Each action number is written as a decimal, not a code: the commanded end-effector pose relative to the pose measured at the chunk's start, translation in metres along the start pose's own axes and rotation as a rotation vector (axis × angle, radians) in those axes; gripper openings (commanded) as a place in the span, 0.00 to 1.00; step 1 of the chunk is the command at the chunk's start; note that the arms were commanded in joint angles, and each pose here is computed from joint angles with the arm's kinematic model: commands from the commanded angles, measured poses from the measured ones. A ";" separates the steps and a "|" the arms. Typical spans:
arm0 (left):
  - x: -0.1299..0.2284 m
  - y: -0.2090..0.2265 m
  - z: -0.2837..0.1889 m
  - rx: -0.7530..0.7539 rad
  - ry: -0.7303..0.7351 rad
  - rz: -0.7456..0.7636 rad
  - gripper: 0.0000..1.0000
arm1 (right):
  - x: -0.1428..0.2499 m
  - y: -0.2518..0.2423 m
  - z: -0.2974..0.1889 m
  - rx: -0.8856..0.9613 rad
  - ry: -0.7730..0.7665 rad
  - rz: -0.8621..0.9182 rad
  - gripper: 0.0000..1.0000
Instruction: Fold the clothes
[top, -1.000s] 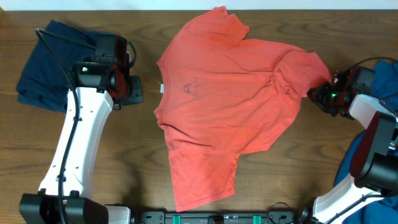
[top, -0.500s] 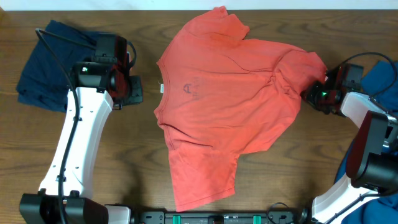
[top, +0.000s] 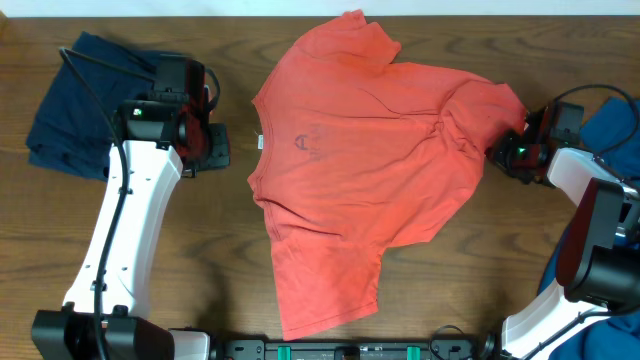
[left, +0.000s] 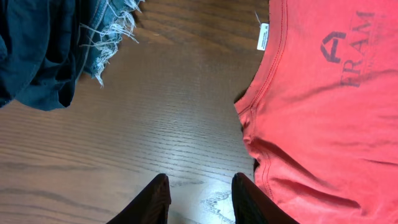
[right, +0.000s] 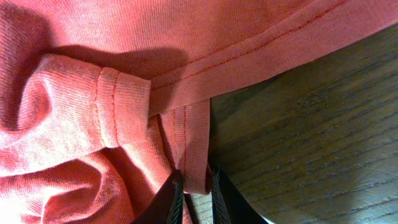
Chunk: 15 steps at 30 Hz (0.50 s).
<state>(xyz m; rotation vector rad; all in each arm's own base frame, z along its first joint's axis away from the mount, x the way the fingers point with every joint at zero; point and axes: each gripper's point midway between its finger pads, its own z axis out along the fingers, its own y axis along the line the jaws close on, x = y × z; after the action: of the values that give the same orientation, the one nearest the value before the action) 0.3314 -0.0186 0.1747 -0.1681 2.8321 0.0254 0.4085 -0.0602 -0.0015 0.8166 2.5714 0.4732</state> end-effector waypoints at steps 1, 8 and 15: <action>0.003 0.000 -0.001 -0.001 0.005 0.009 0.35 | 0.009 -0.035 0.007 0.153 0.002 0.049 0.16; 0.003 0.000 -0.001 -0.001 0.005 0.009 0.35 | 0.006 -0.034 0.007 0.126 -0.003 0.068 0.20; 0.003 0.000 -0.001 -0.001 0.005 0.009 0.35 | 0.012 -0.023 0.010 0.088 0.024 0.041 0.25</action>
<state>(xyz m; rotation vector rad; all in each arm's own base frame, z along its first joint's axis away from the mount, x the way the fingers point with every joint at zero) 0.3314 -0.0186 0.1747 -0.1681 2.8321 0.0254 0.4104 -0.0677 0.0001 0.8628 2.5460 0.4437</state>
